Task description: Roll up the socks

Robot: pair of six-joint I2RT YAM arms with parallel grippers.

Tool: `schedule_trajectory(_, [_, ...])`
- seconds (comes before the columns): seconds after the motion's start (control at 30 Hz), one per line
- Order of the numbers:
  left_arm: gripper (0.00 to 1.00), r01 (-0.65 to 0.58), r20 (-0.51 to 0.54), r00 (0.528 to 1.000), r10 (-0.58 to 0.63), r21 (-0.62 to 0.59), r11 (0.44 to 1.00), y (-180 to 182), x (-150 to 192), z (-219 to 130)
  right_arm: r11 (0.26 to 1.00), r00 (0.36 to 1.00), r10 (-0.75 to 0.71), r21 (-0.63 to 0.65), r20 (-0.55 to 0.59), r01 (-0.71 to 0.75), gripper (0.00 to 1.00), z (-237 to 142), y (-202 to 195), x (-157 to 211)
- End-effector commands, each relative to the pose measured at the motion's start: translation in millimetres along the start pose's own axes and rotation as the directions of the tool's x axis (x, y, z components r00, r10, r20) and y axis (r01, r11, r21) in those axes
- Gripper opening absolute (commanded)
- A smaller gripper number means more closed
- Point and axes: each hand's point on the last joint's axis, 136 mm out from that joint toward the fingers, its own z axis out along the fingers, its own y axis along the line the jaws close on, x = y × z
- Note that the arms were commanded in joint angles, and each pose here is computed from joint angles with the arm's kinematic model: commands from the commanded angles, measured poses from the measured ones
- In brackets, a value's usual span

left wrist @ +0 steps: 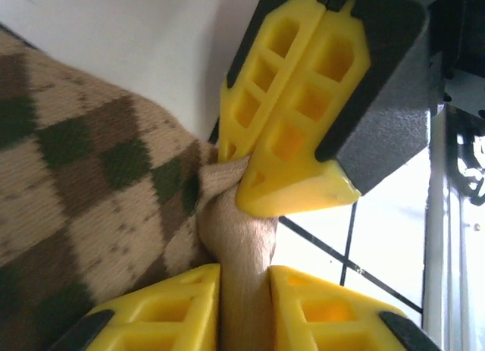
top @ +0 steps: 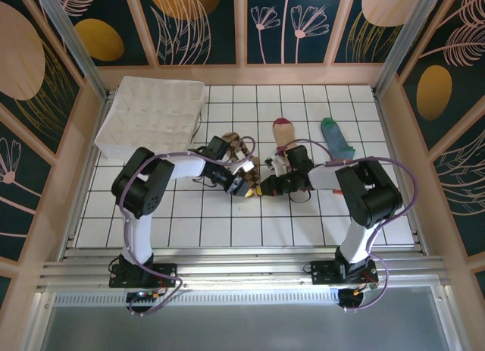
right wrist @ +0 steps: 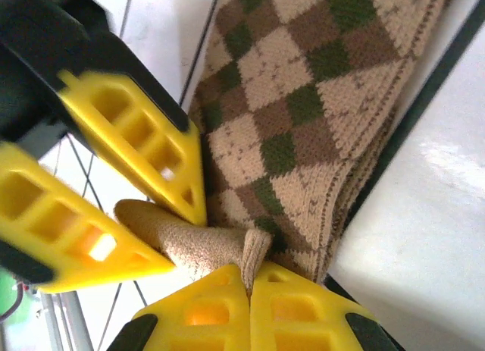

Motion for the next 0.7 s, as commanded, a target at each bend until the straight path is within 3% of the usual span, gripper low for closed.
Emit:
schedule_trajectory(0.0, [0.30, -0.090, 0.067, 0.993, 0.100, -0.146, 0.985, 6, -20, -22, 0.992, 0.995, 0.072, 0.112, -0.073, -0.064, 0.00, 1, -20, 12])
schedule_trajectory(0.17, [0.34, -0.230, 0.116, 0.956, 0.270, -0.277, 0.933, 0, -31, -47, 0.988, 0.990, 0.088, 0.137, -0.113, -0.073, 0.00, 1, -22, 8])
schedule_trajectory(0.27, [0.31, -0.356, 0.137, 0.890, 0.434, -0.387, 0.851, -11, -37, -66, 0.988, 0.985, 0.100, 0.128, -0.143, -0.081, 0.00, 2, -20, 7])
schedule_trajectory(0.43, [0.32, -0.527, 0.006, 0.775, 0.632, -0.547, 0.651, -22, -39, -72, 0.987, 0.968, 0.135, 0.115, -0.210, -0.113, 0.00, 5, -18, 10])
schedule_trajectory(0.67, [0.29, -0.642, -0.140, 0.680, 0.720, -0.590, 0.491, -30, -40, -47, 0.973, 0.924, 0.225, 0.123, -0.308, -0.195, 0.00, 9, -20, 22])
